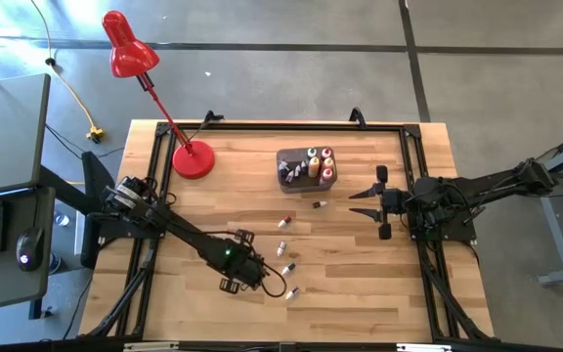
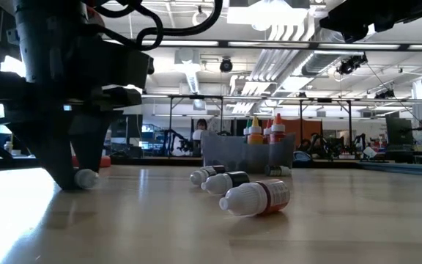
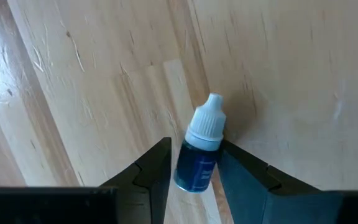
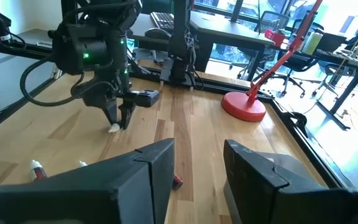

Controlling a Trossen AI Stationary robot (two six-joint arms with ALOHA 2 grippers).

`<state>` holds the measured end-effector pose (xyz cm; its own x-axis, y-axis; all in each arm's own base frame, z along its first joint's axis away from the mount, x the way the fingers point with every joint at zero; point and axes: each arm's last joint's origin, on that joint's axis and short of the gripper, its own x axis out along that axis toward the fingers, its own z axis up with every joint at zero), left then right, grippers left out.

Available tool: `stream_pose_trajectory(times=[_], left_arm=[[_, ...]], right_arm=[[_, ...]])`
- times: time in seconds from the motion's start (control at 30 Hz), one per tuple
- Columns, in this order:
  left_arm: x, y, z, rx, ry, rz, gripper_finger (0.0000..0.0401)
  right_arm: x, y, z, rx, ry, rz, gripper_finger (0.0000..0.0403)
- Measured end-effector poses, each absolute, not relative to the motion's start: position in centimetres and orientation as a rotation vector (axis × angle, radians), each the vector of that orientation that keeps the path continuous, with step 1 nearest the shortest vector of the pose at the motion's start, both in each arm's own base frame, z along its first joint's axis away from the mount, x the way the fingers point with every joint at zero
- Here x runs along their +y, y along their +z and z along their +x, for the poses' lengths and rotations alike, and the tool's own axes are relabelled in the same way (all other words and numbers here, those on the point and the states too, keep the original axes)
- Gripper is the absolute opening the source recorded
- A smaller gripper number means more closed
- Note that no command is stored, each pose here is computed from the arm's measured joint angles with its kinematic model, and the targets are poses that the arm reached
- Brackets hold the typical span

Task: Pick & Place food coloring
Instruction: Put the small dark blue food coloring bottle into the black bin

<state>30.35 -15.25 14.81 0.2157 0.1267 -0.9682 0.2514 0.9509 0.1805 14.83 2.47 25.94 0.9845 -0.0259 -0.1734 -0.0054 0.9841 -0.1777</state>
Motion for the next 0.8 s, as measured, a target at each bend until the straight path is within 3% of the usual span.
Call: stream_pose_trajectory(times=[0.2,0.47,0.63,0.8], left_arm=[[-15.2,14.7,30.4,1.353,-0.072,0.322,0.0123],[-15.2,14.7,30.4,1.340,-0.003,0.276,0.0066],[-15.3,15.2,31.1,1.275,0.108,0.284,0.0070],[-13.1,17.2,33.5,1.106,0.356,0.282,0.0079]], right_arm=[[2.5,26.0,14.8,0.175,-0.011,-0.178,0.0133],[2.5,26.0,14.8,0.174,-0.011,-0.178,0.0133],[2.5,26.0,14.8,0.173,-0.011,-0.178,0.0133],[2.5,26.1,14.9,0.161,-0.012,-0.175,0.0133]])
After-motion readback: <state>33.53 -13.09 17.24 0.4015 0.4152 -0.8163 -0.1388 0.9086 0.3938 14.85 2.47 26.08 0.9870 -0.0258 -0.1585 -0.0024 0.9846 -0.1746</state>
